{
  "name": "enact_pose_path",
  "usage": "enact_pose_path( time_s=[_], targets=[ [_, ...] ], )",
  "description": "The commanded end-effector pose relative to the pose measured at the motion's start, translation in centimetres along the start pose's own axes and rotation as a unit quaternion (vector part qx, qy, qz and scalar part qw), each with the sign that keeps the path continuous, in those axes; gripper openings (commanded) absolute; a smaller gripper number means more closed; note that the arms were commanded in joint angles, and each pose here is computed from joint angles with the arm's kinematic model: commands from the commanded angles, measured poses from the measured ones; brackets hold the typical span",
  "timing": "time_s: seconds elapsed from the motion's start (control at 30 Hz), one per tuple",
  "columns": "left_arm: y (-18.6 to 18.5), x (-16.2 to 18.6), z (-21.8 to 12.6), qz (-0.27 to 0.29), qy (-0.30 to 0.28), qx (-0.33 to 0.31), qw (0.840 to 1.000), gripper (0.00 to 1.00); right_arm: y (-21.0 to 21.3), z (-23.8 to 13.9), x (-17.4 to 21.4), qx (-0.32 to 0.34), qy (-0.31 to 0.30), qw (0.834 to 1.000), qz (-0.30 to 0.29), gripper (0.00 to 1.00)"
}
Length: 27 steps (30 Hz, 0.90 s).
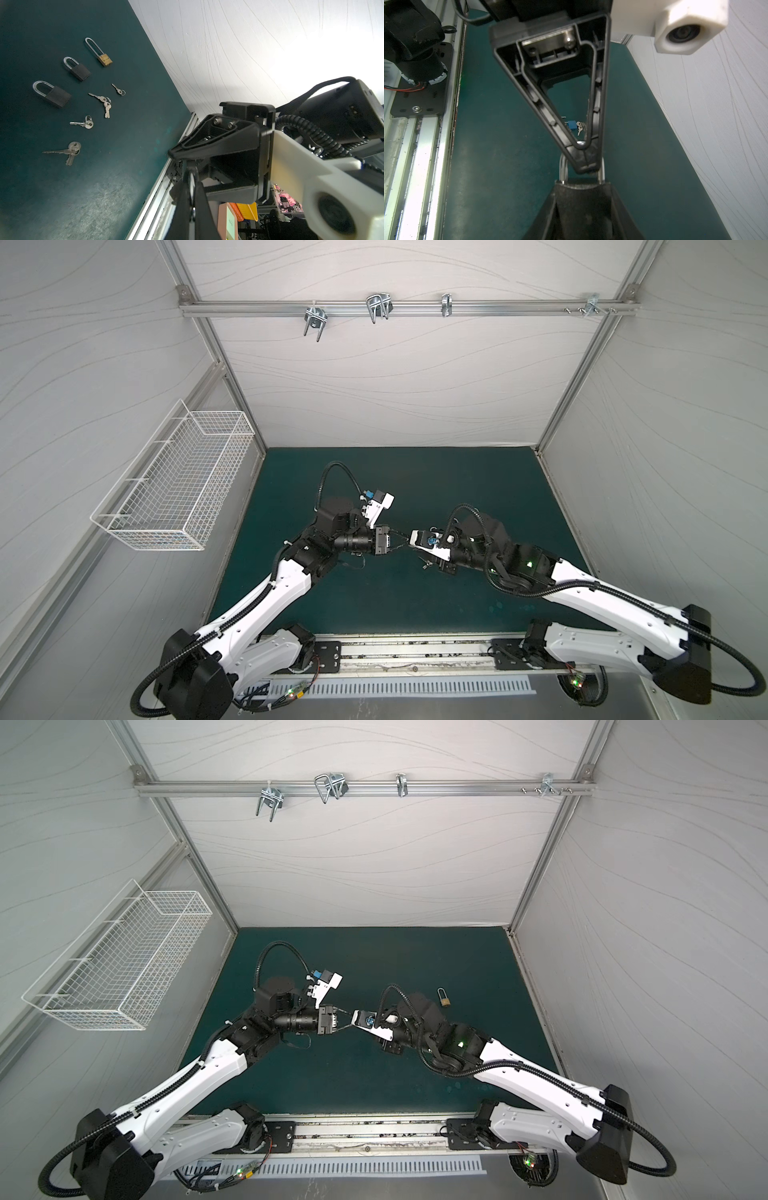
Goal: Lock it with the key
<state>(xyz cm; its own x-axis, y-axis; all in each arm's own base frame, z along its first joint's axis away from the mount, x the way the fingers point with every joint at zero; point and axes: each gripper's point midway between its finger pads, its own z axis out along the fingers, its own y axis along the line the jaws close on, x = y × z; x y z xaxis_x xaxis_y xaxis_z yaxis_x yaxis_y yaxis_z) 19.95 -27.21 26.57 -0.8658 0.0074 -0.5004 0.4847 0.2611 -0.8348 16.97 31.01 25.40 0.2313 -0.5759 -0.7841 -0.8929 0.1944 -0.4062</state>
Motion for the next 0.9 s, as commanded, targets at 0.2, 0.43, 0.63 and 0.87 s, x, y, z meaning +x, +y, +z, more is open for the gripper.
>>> enact_pose_path(
  time_s=[0.2,0.43,0.63,0.87],
  targets=[
    [-2.1,-2.1,-0.9,0.037,-0.038,-0.009,0.999,0.12,-0.1,-1.4,-1.3,0.001,-0.025,0.999,0.038,0.00],
    [0.1,-2.7,-2.2,0.034,-0.076,-0.091,0.992,0.56,-0.1,-1.3,0.6,0.014,-0.010,0.996,0.087,0.00],
    [4.5,-2.1,-3.1,-0.002,-0.084,-0.192,0.978,0.83,-0.3,-0.4,3.6,0.015,0.023,0.986,0.167,0.00],
    [9.4,-0.6,-5.1,-0.037,-0.101,-0.292,0.950,0.89,-0.9,1.6,7.9,0.015,0.094,0.962,0.256,0.00]
  ],
)
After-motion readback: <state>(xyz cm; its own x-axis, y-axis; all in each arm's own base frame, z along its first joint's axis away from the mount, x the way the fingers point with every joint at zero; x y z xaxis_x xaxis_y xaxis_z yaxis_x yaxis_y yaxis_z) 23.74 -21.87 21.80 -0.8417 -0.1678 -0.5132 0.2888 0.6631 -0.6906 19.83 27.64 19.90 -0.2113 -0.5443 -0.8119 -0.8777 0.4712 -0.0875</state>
